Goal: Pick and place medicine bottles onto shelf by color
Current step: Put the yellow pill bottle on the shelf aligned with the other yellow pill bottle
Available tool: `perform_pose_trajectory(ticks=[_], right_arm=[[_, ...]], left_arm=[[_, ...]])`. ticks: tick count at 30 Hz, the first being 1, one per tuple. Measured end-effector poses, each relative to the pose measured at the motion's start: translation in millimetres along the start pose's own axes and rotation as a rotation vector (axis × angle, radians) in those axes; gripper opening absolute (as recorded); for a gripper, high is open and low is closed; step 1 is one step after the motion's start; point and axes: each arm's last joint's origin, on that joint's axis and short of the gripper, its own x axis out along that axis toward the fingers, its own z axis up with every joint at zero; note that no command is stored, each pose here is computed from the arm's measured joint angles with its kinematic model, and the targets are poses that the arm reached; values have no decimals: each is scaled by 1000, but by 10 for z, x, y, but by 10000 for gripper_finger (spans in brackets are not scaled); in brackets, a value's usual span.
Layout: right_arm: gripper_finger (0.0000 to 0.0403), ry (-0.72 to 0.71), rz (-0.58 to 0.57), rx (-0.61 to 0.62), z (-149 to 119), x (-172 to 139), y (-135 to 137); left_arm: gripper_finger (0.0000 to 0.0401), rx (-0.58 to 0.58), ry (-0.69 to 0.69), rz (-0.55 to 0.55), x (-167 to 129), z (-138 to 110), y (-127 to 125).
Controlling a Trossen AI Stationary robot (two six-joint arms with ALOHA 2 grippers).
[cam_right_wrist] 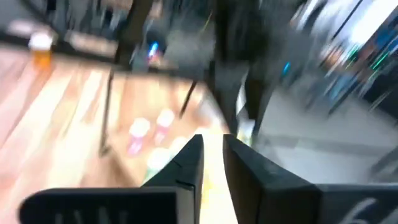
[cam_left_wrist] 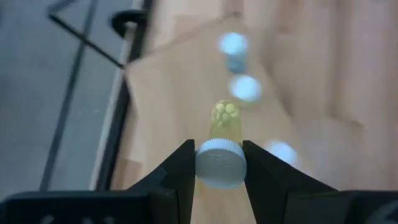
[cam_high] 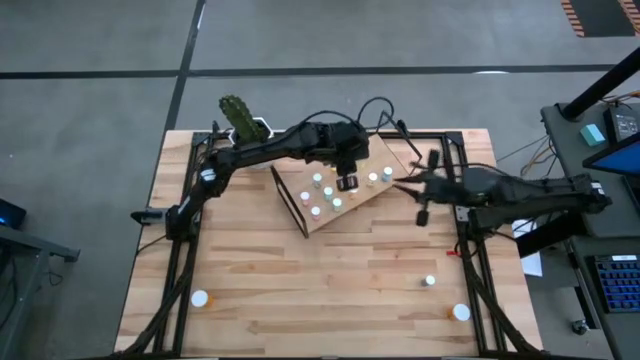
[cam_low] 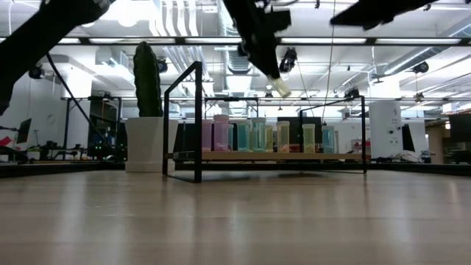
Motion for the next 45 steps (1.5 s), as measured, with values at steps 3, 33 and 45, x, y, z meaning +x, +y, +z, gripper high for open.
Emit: perform_pose_trajectory(ticks=[3, 33, 45], right_arm=[[82, 116, 38, 70, 5, 130, 26], [177, 168, 117, 95, 228, 685, 140], [85, 168, 113, 98, 226, 684, 139]], left_arm=[[99, 38, 15, -41, -217, -15, -157], [107, 165, -119, -127, -793, 58, -717], [107, 164, -136, -128, -799, 74, -729]])
